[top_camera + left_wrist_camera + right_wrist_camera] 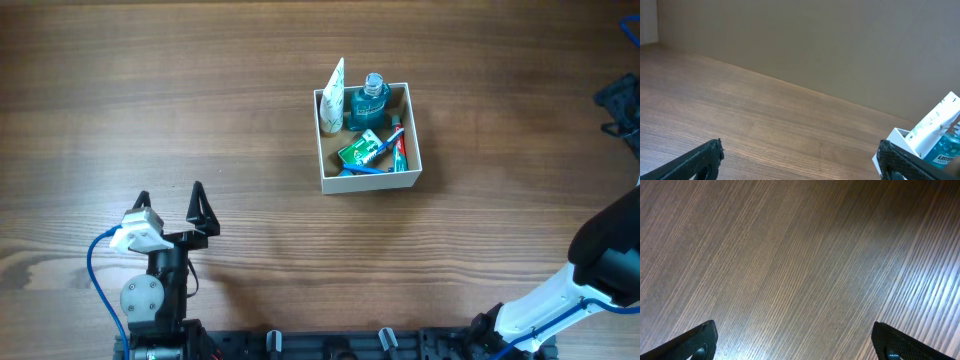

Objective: Pack container

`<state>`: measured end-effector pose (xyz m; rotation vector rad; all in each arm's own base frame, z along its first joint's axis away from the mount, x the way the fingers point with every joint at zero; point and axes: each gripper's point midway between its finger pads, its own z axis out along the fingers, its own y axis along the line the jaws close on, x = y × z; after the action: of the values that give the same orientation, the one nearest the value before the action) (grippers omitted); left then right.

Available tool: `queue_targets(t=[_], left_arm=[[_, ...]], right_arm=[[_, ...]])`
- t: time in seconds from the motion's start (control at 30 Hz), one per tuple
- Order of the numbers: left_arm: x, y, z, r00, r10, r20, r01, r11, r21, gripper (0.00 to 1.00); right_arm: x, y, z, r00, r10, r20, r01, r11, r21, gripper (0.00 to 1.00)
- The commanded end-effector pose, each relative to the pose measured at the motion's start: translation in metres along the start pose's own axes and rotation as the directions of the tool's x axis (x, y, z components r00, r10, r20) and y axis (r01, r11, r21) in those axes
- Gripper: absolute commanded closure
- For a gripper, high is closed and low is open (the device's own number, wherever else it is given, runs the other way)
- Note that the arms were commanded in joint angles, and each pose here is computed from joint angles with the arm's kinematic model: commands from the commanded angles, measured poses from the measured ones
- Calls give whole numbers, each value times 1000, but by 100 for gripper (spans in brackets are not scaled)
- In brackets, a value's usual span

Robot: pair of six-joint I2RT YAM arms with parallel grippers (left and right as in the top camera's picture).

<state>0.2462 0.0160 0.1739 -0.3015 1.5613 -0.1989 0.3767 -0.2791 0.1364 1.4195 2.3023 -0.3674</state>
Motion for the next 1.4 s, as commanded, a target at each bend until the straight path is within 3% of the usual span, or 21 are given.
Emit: queue_targets(t=[0.0,0.3,1.37], left_arm=[[15,8,0,999,-18,-48,17,999,-31,0],[11,19,-1,999,25,-36,-28,997,-74,0],[15,8,0,998,26,-53,-28,999,-20,0]], right_arm=[[-1,0,-1,1000,-6,3,6,1000,-3,0],[-1,0,-1,1000,-6,3,6,1000,-3,0],[-1,0,-1,1000,-6,3,6,1000,-3,0]])
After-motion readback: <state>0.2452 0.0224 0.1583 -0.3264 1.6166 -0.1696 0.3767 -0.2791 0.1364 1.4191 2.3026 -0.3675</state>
